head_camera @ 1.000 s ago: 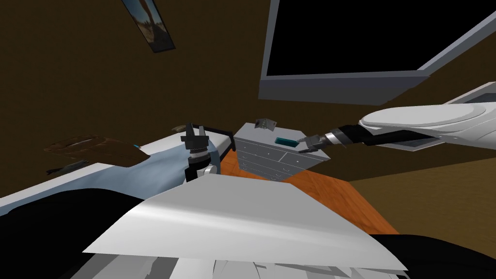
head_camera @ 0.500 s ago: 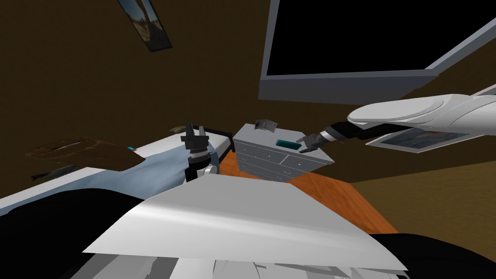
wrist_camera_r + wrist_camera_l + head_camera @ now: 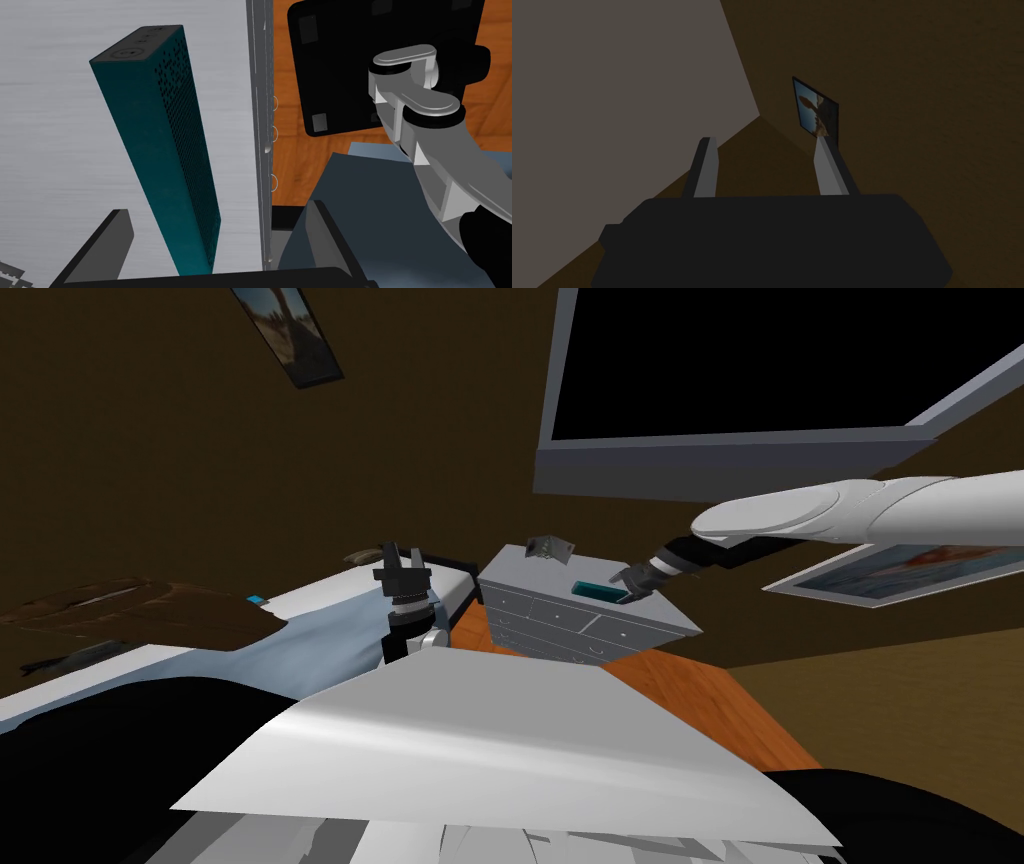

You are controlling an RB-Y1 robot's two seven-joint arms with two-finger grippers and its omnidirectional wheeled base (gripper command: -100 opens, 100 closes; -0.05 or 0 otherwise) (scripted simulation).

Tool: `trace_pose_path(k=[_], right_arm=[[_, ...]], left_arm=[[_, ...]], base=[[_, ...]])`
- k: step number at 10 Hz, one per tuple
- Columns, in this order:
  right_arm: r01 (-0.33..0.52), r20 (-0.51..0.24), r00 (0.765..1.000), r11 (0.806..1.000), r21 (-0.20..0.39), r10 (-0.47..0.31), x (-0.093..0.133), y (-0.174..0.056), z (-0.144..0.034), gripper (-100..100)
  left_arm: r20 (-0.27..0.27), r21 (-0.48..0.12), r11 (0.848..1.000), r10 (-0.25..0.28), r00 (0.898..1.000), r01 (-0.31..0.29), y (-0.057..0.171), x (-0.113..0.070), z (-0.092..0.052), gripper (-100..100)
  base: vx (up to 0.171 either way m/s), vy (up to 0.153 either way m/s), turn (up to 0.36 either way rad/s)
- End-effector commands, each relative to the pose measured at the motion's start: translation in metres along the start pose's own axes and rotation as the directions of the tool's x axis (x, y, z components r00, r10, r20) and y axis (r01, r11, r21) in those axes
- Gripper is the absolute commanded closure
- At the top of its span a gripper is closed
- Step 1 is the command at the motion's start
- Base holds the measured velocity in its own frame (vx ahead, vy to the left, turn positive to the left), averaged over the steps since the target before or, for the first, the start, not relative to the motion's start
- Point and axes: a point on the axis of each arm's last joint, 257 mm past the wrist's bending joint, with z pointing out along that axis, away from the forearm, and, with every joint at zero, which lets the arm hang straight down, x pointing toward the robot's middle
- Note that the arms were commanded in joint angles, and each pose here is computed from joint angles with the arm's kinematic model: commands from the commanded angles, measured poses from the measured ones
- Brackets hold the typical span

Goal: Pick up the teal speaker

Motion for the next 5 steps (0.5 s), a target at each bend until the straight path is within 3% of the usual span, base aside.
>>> trace_pose_path(k=[1,5], right_arm=[[0.018,-0.049,0.999,1.0,-0.022,-0.019,0.001,0.0,0.005,-100],[0.043,-0.148,0.987,0.995,-0.09,-0.056,0.008,0.005,0.021,-100]], left_arm=[[0.0,0.0,1.0,0.0,1.0,0.0,0.0,0.0,0.0,0],[0.0,0.0,1.0,0.0,1.0,0.0,0.0,0.0,0.0,0]], base=[[0.07,0.01,-0.022],[0.092,-0.003,-0.029]])
